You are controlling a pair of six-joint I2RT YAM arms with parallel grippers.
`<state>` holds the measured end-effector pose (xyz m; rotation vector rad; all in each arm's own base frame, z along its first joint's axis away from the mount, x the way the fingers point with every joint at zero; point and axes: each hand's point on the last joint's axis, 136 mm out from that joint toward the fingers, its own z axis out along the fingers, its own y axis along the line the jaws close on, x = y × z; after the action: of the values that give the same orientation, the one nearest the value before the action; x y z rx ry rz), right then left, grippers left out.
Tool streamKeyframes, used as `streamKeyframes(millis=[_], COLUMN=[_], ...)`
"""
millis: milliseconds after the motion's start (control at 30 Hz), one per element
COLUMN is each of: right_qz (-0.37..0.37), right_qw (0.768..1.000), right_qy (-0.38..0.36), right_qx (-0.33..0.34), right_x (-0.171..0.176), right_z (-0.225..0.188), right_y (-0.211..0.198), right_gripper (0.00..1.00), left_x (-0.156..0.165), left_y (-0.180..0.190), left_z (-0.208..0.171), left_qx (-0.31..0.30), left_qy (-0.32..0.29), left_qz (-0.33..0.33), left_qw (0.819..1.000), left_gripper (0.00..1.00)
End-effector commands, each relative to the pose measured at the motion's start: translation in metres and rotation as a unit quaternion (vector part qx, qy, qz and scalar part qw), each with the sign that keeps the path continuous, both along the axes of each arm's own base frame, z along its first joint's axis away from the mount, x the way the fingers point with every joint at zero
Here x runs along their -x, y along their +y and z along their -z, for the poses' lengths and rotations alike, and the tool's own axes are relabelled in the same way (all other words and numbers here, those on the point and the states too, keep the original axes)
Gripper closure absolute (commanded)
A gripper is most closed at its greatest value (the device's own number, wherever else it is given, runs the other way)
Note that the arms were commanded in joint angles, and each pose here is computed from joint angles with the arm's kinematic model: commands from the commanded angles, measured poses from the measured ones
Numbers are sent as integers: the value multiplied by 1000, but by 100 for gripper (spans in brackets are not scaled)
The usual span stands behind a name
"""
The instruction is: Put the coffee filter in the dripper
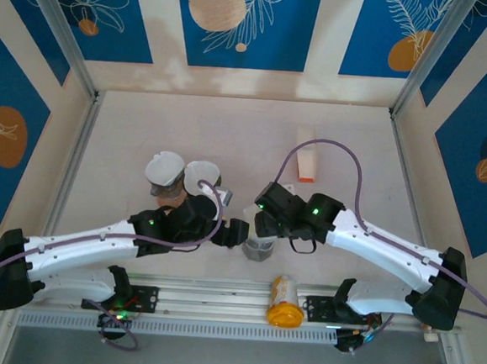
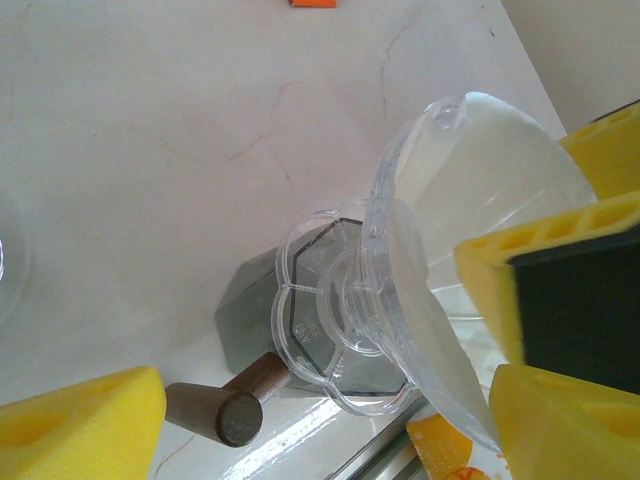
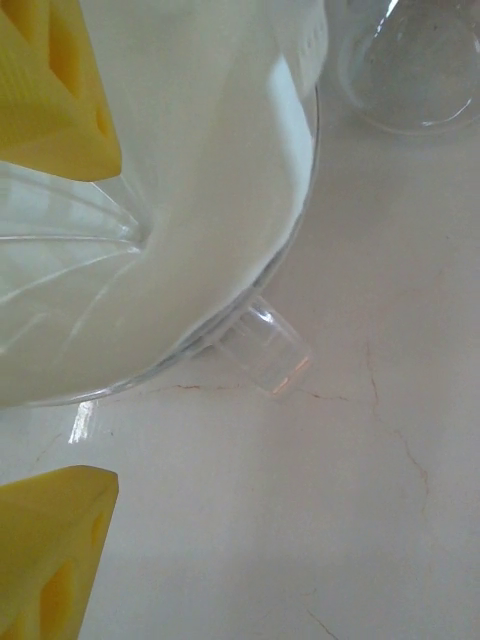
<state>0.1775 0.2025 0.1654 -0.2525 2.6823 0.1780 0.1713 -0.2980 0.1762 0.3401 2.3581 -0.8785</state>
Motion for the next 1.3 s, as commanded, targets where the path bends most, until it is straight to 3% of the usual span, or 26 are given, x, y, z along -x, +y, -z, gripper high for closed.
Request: streamKeyframes(millis=[0,400,1033,1267], right_qz=[21,12,45,41], right_qw=[1000,1000,994,988], right_qy=[-16,-13,-98,-131], right_qx=[-5,5,-26,-72], right_x=[7,19,3,3], right_z=[-13,-4,-55,-69], right_y=[-11,-6,-18,-21], right_gripper=[26,27,24,25], left_x=[2,4,3,-5], left_y=[3,13,14,41], left_z=[4,-5,-32,-62], left_qx=[-1,9,33,18], left_qy=[11,7,-19,-70], left_qz=[-3,-10,-7,-34], left_qw=[1000,1000,999,997], left_gripper=[15,10,7,8])
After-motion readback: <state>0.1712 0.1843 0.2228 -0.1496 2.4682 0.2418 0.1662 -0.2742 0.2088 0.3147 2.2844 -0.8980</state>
